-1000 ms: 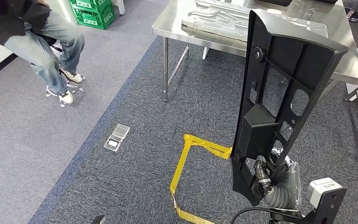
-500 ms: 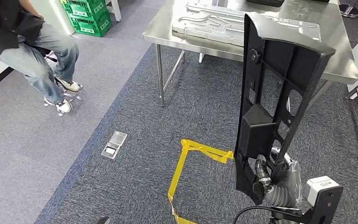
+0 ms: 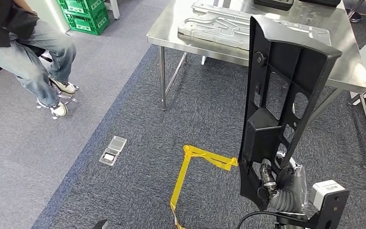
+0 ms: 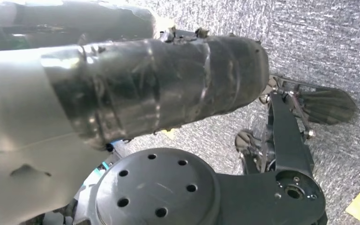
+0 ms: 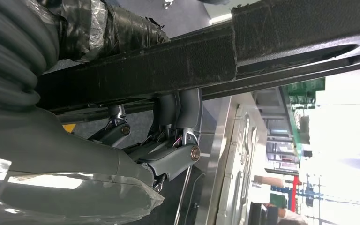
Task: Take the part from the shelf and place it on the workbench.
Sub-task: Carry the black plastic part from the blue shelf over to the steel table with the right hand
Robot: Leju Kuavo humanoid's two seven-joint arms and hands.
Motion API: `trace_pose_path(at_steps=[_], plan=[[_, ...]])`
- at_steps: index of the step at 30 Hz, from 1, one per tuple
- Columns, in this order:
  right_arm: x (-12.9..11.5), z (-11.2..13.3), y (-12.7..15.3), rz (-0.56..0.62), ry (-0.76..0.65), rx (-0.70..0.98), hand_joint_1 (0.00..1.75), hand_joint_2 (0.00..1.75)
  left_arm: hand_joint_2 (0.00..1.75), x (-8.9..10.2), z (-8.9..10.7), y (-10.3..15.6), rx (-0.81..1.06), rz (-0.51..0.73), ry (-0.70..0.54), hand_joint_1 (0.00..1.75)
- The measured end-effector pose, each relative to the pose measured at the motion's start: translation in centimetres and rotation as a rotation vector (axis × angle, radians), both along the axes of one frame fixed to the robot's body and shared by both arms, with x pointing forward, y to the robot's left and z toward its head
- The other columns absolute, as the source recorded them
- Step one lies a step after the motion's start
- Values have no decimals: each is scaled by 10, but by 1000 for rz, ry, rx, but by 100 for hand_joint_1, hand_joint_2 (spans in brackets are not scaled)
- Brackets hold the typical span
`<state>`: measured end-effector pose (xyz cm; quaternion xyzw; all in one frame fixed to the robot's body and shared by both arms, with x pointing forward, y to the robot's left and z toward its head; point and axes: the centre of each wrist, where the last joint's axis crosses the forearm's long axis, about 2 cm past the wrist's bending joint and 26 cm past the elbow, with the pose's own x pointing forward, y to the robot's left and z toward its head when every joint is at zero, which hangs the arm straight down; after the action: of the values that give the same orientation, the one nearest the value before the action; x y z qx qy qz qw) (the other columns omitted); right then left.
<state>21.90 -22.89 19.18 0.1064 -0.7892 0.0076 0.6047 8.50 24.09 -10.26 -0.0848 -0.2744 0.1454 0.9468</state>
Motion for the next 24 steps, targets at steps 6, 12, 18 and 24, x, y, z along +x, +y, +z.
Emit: trace_pose_path(at_steps=[6, 12, 18, 24], plan=[[1, 1, 0, -5, -10, -20, 175, 175, 0, 1, 0, -1, -2, 0, 0, 0], [3, 2, 0, -25, -10, -49, 175, 175, 0, 2, 0, 2, 2, 2, -1, 0], [5, 1, 1, -42, 0, -74, 175, 175, 0, -2, -1, 13, 20, 5, 7, 0], [14, 3, 2, -115, -7, -187, 175, 175, 0, 1, -1, 12, 12, -13, 3, 0]])
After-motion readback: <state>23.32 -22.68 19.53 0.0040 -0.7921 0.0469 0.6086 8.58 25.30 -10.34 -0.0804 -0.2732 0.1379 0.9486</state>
